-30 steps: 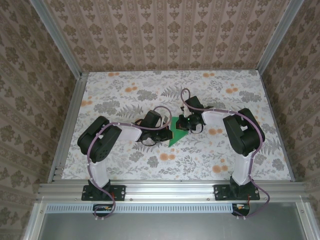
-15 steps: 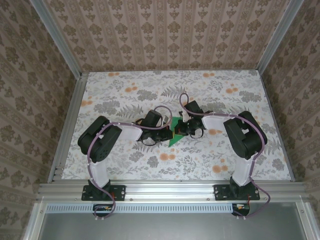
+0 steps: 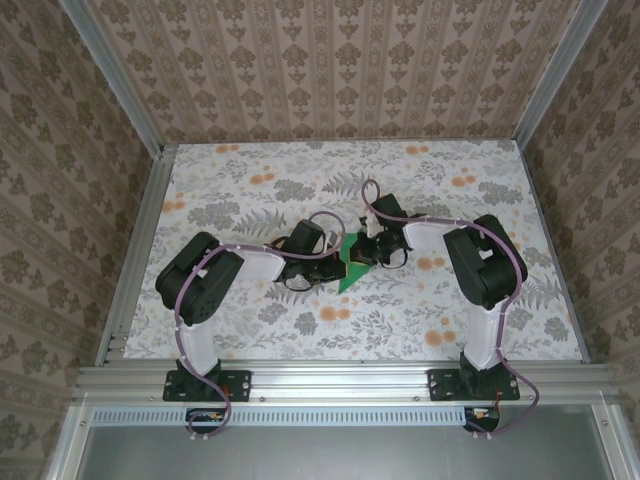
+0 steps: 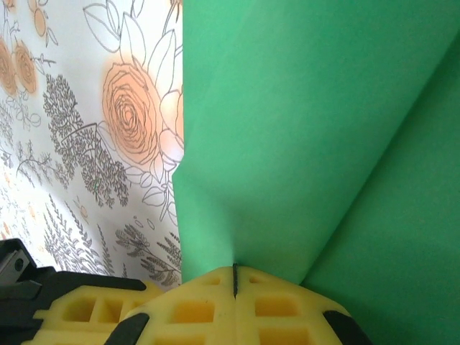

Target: Fold a paper plane with a square sheet of paper (pick it up from the middle)

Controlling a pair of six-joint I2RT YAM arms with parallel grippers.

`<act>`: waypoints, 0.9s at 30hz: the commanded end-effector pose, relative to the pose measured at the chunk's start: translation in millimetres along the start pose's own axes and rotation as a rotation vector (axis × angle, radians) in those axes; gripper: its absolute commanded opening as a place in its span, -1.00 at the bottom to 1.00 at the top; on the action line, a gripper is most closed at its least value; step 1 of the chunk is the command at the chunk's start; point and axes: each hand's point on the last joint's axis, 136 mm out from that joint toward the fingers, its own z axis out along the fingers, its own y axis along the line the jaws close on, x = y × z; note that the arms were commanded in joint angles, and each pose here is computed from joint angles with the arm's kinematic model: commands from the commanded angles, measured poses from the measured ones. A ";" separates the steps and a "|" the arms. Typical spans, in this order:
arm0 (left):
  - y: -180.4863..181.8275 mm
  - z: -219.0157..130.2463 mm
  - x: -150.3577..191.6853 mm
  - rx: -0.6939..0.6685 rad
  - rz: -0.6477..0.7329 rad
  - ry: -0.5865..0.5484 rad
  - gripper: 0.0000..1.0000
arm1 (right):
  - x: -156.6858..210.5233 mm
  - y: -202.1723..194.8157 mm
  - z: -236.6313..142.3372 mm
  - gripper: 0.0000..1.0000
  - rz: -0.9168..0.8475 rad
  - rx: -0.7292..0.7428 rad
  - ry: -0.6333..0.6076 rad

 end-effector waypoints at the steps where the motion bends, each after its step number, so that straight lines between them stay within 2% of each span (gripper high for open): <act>1: 70.5 7.0 64.4 -0.230 -0.103 0.184 -1.00 | -28.0 -22.4 -1.6 -0.93 0.001 0.078 -0.076; 19: 72.4 7.3 67.7 -0.227 -0.105 0.191 -1.00 | -75.6 -47.1 -9.9 -0.92 0.056 0.083 -0.135; 27: 71.3 7.3 66.3 -0.225 -0.104 0.189 -1.00 | -103.2 -63.5 -22.8 -0.92 0.075 0.127 -0.199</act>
